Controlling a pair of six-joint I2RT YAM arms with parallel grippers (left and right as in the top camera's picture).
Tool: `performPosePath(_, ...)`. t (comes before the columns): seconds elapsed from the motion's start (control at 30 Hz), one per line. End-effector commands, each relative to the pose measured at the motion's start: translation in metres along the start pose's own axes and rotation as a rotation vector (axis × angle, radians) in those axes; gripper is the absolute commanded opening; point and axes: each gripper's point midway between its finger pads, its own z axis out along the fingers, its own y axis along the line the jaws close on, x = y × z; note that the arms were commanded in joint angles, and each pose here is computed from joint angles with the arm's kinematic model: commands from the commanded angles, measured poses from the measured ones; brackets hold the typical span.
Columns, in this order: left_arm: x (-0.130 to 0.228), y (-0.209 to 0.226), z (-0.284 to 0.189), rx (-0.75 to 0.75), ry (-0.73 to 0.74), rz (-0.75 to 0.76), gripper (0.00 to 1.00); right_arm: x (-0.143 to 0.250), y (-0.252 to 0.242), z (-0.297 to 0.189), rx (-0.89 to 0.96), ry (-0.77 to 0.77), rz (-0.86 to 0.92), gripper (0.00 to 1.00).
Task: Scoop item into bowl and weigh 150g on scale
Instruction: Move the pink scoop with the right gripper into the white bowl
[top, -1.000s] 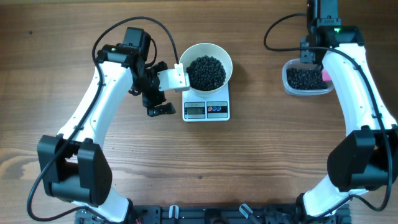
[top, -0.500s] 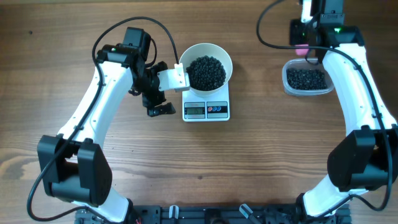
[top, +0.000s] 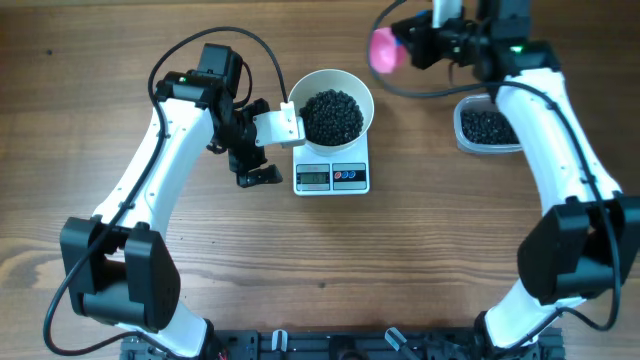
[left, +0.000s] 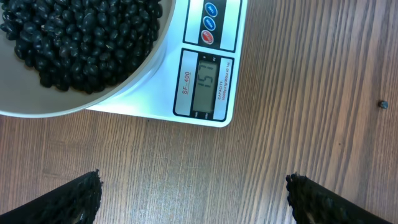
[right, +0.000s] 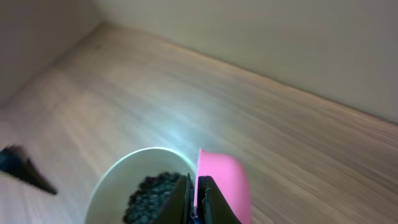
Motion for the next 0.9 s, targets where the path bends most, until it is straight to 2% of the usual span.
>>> performPosePath(0.0, -0.001, -0.002, 0.002, 0.016, -0.019, 0.012, 1.00, 0.010, 0.027, 0.023, -0.093, 0.023, -0.124, 0.04)
performPosePath(0.17, -0.001, -0.002, 0.002, 0.016, -0.019, 0.012, 1.00, 0.017, 0.044, 0.036, -0.132, 0.041, -0.222, 0.04)
performPosePath(0.4, -0.001, -0.002, 0.002, 0.016, -0.019, 0.012, 1.00, 0.039, 0.054, 0.060, -0.174, 0.094, -0.209, 0.04)
performPosePath(0.87, -0.001, -0.002, 0.002, 0.016, -0.019, 0.012, 1.00, 0.071, 0.040, 0.087, -0.176, 0.151, -0.288, 0.04)
